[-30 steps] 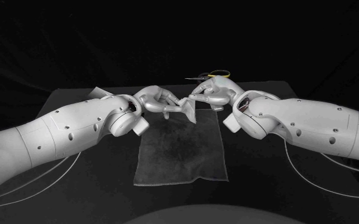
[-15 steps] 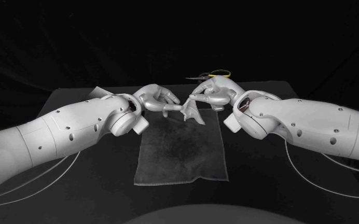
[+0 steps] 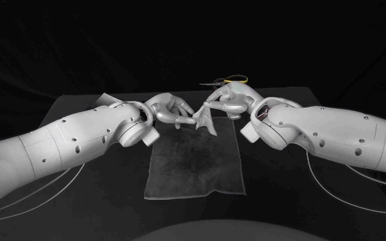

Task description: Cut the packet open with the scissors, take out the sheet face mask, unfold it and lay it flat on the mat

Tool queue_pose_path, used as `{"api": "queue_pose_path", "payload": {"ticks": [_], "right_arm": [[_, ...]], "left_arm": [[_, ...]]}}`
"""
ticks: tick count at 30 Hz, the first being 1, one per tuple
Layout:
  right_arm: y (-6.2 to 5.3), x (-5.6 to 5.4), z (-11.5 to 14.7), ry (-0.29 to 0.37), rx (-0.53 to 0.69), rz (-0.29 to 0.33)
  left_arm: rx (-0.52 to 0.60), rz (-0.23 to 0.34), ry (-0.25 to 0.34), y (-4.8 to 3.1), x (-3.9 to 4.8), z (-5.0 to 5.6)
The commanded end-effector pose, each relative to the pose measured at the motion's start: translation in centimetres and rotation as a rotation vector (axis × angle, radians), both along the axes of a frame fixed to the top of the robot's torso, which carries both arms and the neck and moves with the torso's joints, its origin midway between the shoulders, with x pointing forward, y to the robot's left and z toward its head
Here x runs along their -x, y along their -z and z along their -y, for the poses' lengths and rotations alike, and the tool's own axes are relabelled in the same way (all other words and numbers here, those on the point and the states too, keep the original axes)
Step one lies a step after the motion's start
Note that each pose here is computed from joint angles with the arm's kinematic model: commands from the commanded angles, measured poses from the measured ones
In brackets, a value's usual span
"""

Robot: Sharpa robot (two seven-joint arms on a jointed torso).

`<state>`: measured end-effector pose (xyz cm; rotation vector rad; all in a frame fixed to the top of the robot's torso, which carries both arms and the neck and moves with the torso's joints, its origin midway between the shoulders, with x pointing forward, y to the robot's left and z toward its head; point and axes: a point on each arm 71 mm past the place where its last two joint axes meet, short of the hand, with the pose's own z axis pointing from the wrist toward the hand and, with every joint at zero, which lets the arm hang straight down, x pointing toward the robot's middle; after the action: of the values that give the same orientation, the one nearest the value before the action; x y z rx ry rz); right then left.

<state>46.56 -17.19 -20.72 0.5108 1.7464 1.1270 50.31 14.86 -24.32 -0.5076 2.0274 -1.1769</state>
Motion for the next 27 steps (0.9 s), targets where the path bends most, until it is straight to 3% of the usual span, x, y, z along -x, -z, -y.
{"api": "queue_pose_path", "payload": {"ticks": [1,12,27], "right_arm": [[-0.04,0.01,-0.18,-0.015,0.004,0.004],[0.05,-0.07,-0.23,-0.016,0.009,0.0],[0.1,-0.09,-0.14,-0.014,0.013,-0.002]], "left_arm": [[0.007,0.014,0.087,-0.15,0.51,0.92],[0.052,0.049,0.099,-0.52,0.66,1.43],[0.093,0.073,0.039,-0.79,0.23,1.07]]}}
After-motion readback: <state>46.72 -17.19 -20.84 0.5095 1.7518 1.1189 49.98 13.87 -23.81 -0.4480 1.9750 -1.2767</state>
